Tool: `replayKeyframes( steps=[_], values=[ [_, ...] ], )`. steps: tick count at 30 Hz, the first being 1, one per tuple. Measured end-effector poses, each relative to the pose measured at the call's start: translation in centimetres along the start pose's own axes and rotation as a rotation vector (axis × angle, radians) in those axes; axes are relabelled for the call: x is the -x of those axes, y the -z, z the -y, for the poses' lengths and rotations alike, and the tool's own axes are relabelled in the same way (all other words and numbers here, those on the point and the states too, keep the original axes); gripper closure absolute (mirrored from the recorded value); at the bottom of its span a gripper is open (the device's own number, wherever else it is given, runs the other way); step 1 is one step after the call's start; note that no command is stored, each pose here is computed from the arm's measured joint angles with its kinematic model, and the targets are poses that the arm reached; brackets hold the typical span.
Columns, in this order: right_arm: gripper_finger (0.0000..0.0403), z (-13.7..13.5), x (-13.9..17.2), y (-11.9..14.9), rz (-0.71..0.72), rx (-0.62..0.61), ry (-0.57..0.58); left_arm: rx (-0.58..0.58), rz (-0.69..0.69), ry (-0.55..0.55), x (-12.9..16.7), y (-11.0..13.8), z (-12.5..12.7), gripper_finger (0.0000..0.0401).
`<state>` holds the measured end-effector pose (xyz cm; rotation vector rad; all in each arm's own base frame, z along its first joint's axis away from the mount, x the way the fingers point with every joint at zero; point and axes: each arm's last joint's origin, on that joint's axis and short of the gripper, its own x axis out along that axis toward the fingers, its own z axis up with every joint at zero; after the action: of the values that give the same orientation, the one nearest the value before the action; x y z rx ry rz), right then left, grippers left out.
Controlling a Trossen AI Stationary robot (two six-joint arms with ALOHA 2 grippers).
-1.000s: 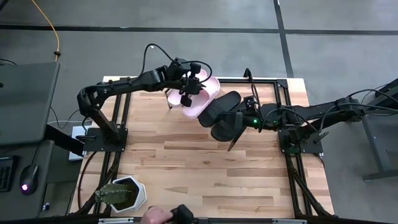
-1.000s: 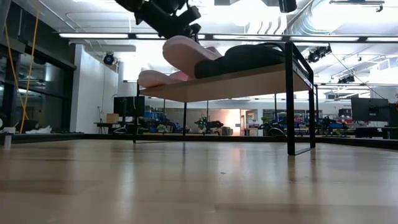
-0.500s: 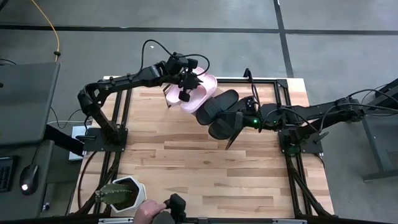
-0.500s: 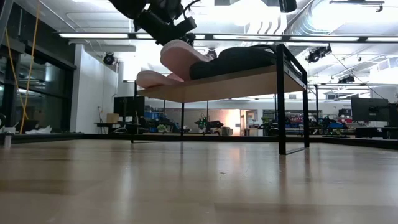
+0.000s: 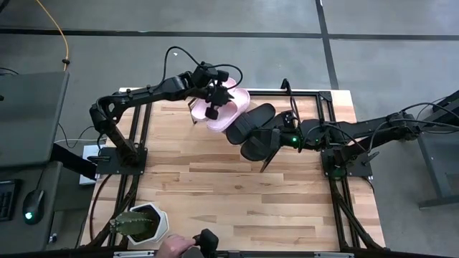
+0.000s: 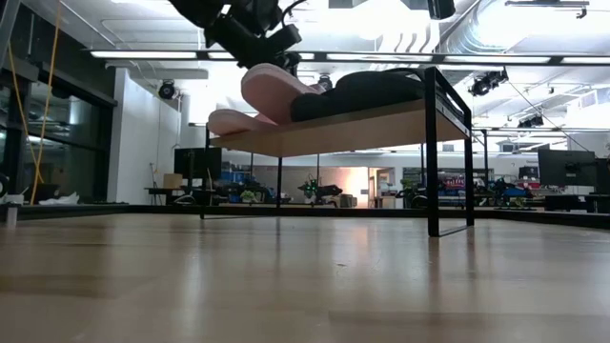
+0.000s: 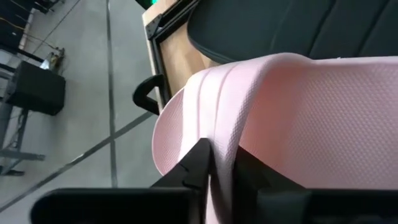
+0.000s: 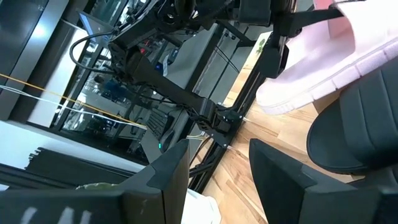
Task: Pick and place slides into the shelf
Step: Put the pink slide on the shelf
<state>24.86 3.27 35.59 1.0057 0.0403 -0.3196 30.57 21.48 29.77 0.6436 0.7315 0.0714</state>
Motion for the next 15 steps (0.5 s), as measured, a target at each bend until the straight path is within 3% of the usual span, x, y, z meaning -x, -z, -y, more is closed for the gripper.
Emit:
replayKeyframes(
  steps=[7, 15],
  values=[
    [0.0244, 0.00, 0.00, 0.00, 0.000, 0.000, 0.000, 0.006, -0.023, 0.005, -0.01, 0.10, 0.13, 0.0297],
    [0.0244, 0.00, 0.00, 0.00, 0.000, 0.008, 0.000, 0.058, -0.057, -0.084, 0.03, 0.00, -0.40, 0.0207]
  ],
)
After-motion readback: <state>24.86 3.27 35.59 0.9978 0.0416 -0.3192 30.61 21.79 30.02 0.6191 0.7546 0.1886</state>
